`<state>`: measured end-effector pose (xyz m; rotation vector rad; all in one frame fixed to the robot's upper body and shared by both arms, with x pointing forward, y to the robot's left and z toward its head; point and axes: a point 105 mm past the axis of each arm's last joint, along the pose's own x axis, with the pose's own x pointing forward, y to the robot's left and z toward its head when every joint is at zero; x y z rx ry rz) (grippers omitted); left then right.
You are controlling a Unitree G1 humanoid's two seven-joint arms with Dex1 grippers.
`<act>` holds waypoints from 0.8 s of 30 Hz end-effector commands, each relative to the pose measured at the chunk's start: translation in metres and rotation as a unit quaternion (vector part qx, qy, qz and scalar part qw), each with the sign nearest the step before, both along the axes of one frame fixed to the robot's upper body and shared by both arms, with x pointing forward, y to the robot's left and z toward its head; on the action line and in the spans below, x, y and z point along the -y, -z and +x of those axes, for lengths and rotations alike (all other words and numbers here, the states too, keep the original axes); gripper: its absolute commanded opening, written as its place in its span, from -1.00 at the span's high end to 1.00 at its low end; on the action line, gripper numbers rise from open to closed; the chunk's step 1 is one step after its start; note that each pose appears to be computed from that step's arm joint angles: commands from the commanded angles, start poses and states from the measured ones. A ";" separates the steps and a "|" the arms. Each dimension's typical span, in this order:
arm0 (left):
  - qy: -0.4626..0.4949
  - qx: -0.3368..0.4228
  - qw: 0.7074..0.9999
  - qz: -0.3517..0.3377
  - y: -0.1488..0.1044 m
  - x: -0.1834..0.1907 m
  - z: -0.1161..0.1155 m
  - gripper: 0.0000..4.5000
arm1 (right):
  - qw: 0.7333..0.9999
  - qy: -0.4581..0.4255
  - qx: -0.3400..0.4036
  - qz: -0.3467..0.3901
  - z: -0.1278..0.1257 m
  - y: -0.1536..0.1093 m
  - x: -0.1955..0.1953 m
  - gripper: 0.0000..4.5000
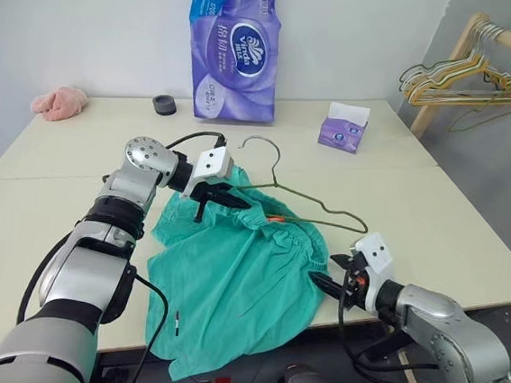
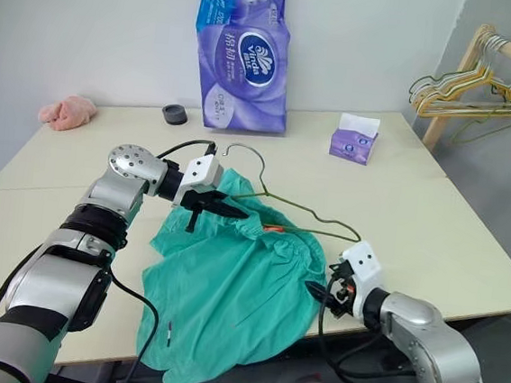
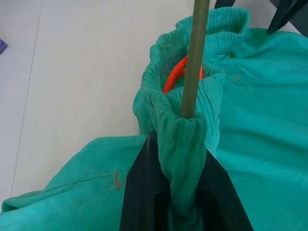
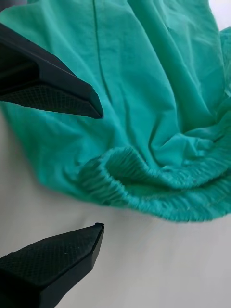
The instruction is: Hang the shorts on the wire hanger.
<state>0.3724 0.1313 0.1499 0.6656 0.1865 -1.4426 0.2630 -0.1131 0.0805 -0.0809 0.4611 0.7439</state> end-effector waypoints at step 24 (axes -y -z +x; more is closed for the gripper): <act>0.003 0.020 0.999 0.035 -0.012 -0.028 -0.005 1.00 | 0.995 0.084 0.046 -0.041 0.017 -0.039 0.061 0.99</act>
